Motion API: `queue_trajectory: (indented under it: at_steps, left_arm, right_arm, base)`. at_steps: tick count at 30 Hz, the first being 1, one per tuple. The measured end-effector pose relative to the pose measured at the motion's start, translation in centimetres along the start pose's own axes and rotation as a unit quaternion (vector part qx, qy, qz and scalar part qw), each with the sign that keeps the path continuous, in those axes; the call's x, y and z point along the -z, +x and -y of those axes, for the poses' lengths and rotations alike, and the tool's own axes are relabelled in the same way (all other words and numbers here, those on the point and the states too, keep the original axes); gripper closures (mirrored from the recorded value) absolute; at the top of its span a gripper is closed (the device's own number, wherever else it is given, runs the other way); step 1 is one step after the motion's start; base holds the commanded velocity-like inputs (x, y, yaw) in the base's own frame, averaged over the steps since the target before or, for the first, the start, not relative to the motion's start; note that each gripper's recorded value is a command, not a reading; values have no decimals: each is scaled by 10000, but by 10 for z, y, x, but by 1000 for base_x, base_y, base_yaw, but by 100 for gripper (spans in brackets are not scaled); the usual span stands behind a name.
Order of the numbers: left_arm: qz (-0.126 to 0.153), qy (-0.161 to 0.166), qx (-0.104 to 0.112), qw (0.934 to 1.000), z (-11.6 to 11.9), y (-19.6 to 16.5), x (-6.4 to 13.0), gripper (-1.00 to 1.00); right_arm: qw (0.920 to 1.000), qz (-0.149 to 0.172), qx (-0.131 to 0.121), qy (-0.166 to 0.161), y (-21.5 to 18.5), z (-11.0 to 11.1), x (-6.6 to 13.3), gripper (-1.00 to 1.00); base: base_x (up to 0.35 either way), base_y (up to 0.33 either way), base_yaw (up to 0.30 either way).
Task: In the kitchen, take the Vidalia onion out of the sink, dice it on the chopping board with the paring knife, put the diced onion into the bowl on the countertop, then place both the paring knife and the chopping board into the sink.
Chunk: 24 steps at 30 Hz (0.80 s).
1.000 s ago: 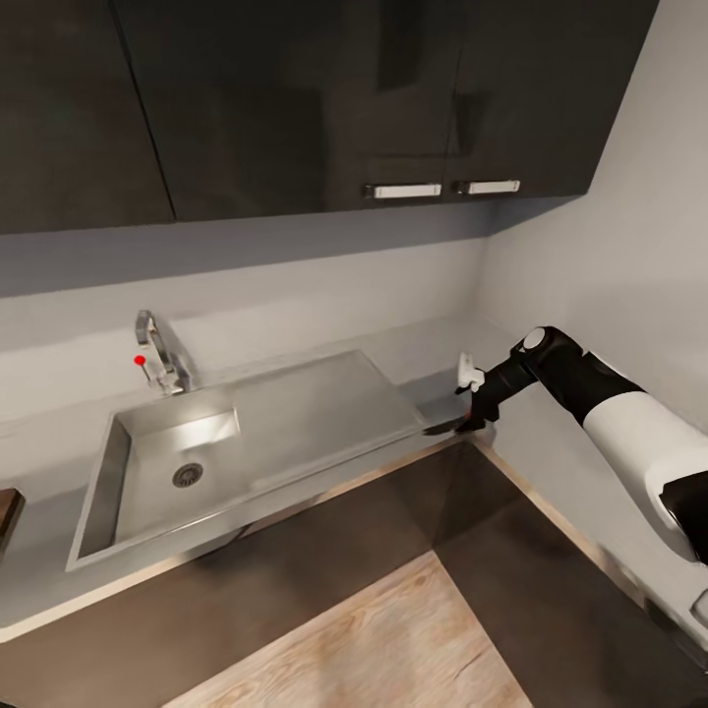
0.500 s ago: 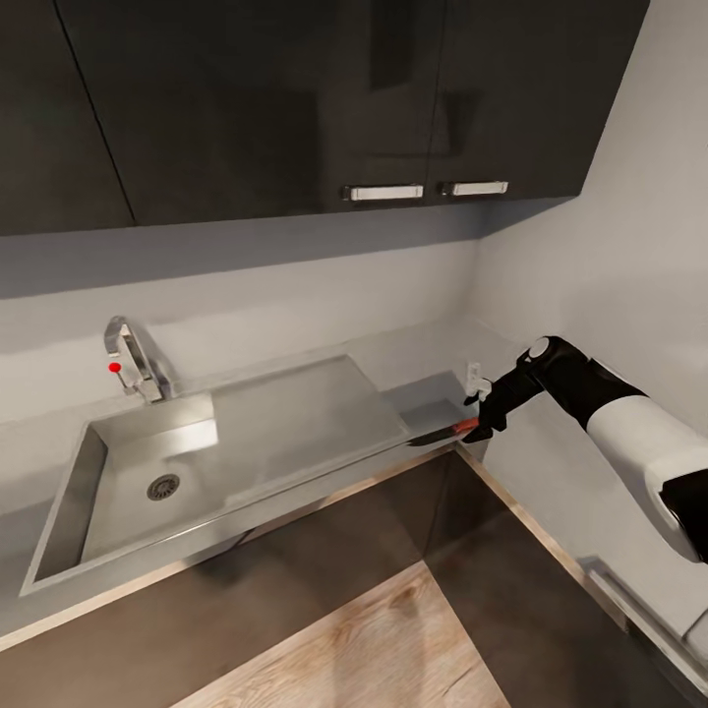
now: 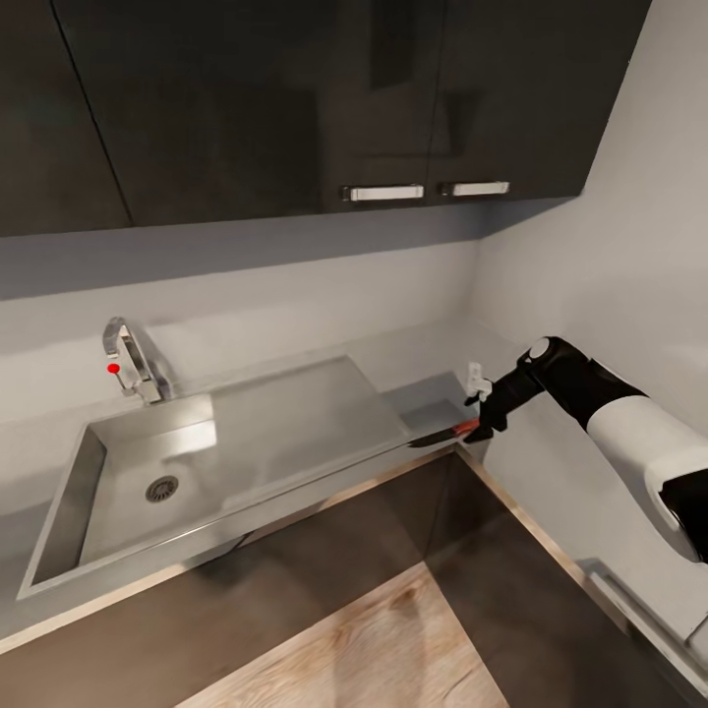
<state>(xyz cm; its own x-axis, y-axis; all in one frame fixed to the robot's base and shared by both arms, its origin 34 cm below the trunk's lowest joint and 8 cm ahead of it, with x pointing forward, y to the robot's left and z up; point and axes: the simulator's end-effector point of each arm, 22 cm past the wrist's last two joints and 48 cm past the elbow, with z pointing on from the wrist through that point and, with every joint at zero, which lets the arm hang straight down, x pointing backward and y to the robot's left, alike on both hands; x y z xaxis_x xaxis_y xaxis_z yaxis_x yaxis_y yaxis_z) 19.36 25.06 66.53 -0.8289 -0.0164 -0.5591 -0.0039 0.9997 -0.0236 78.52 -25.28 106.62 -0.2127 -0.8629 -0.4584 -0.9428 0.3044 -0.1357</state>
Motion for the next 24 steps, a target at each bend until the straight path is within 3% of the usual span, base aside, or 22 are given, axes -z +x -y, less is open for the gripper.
queue_trajectory:
  at_steps: [10,24]
  left_arm:
    - [-2,-3,0,10000,0,0,0,-100]
    - [-105,-28,-12,9999,-3,8,3,-100]
  right_arm:
    - [9996,-108,-254,-108,19,-5,-8,-100]
    - [9992,-153,-341,-144,27,-5,-16,-100]
  base:
    - [172,0,0]
    - [16,0,-23]
